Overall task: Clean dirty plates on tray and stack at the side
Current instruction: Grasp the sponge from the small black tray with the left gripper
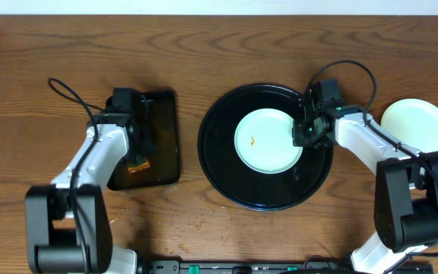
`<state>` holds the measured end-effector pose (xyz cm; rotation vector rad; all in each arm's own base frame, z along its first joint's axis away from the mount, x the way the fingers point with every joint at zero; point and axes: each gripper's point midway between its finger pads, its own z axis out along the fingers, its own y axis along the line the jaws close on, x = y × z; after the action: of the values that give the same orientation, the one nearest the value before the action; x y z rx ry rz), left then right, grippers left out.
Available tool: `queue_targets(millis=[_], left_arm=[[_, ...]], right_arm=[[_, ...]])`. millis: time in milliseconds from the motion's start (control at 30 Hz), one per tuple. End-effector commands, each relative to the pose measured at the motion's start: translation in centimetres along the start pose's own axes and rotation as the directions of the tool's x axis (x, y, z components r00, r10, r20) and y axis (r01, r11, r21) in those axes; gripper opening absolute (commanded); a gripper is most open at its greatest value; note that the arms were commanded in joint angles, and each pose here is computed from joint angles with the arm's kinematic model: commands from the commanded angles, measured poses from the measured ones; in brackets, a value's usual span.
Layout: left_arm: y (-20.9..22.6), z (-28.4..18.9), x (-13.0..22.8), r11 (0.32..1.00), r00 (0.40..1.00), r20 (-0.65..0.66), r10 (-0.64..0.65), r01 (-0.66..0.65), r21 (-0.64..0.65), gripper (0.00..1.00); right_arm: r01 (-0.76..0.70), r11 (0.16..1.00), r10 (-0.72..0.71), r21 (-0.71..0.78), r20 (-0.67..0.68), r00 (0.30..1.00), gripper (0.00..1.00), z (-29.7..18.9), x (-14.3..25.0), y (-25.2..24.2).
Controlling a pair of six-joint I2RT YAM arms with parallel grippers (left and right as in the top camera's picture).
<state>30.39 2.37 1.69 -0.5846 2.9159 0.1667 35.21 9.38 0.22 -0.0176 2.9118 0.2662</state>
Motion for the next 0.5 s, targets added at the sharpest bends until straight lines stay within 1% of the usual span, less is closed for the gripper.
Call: queue_targets(millis=[0,67,100,233,300,333,367,400,467], left_arm=[[1.2,2.1,1.3,0.998,0.998,-0.058,-0.019,0.016,-0.054,0.37],[0.5,2.7,1.5,1.0,0.997,-0.079,-0.002,0.001,-0.02,0.13],[-0.2,2.7,1.6,1.0,0.996,-0.087,0.025,-0.024,0.018,0.08],[-2.6,1.6,1.5,0.981,0.99,-0.082,0.116,-0.101,0.168,0.07],[-3.3,0.1,0.9,0.97,0.991,-0.051,0.122,-0.108,0.216,0.08],[-3.4,-0.6,0.5,0.968,0.992,-0.031,0.119,-0.109,0.224,0.08],[-3.4,-1.2,0.3,0.967,0.993,-0.013,0.117,-0.111,0.228,0.17],[-3.4,-1.8,0.2,0.966,0.993,0.003,0.114,-0.112,0.232,0.3],[-3.2,-2.7,0.1,0.965,0.993,0.019,0.112,-0.114,0.236,0.4]], right_arm=[[-0.006,0.999,0.01,0.045,-0.089,0.996,0.01,1.4,2.7,-1.1],[-0.006,0.999,0.01,0.045,-0.089,0.996,0.01,1.4,2.7,-1.1],[-0.006,0.999,0.01,0.045,-0.089,0.996,0.01,1.4,2.7,-1.1],[-0.007,0.999,0.011,0.047,-0.096,0.995,0.01,1.4,2.9,-1.2],[-0.007,0.999,0.012,0.048,-0.099,0.995,0.01,1.4,3.0,-1.2],[-0.007,0.999,0.012,0.047,-0.099,0.995,0.01,1.4,3.0,-1.2],[-0.007,0.999,0.012,0.047,-0.099,0.995,0.01,1.4,3.0,-1.2],[-0.007,0.999,0.012,0.047,-0.099,0.995,0.01,1.4,3.0,-1.2],[-0.007,0.999,0.012,0.047,-0.099,0.995,0.01,1.4,3.0,-1.2]])
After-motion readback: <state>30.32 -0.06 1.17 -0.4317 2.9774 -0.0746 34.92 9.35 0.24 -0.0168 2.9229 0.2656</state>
